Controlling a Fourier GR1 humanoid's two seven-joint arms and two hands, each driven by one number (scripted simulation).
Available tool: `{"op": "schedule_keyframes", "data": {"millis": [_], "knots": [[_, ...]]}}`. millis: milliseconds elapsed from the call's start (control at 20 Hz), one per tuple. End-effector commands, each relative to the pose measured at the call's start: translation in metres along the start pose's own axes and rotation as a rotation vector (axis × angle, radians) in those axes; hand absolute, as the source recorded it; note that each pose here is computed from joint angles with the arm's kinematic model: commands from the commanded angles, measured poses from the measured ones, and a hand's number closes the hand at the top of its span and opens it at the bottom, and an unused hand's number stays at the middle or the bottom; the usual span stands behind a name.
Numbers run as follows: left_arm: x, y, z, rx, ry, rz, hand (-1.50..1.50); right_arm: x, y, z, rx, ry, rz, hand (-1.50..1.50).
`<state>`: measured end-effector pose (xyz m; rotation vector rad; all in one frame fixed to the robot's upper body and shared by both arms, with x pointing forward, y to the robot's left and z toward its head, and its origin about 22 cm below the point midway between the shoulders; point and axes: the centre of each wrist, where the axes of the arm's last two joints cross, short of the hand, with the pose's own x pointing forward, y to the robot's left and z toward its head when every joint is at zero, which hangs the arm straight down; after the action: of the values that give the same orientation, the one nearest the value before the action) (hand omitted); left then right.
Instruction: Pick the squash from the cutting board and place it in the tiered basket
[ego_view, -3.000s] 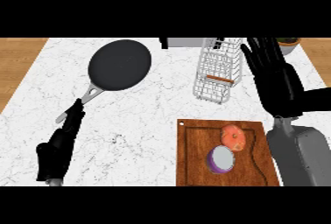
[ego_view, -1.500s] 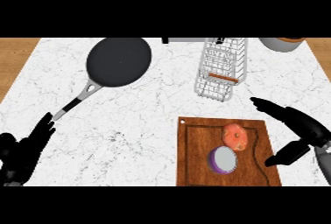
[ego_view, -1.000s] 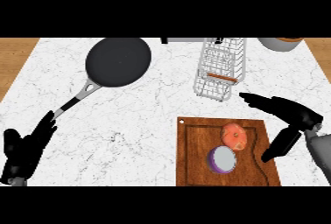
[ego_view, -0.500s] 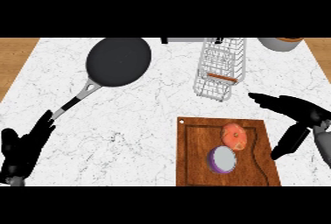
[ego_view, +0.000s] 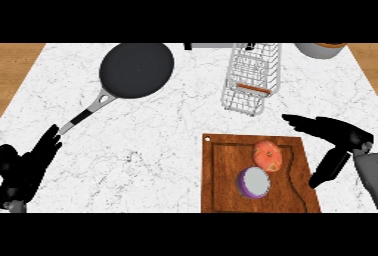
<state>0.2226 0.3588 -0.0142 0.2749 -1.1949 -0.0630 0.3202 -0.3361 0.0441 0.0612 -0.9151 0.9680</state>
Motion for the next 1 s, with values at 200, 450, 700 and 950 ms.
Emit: {"op": "schedule_keyframes", "data": {"millis": [200,450,700,950], "knots": [[-0.008,0.007,-0.004,0.001,-0.003,0.001,0.0,-0.003,0.012,-0.011,-0.011,-0.034,-0.021,-1.5],[0.003,0.023,-0.016,-0.008,-0.011,0.007,0.0,-0.003,0.021,-0.036,0.007,-0.053,-0.02,-1.5],[0.001,-0.005,-0.005,-0.02,0.006,0.011,0.0,-0.02,0.023,-0.027,-0.008,-0.054,-0.023,-1.5],[-0.009,0.009,0.001,0.006,0.007,-0.003,0.0,-0.006,0.066,-0.05,0.017,-0.051,-0.029,-1.5]]}}
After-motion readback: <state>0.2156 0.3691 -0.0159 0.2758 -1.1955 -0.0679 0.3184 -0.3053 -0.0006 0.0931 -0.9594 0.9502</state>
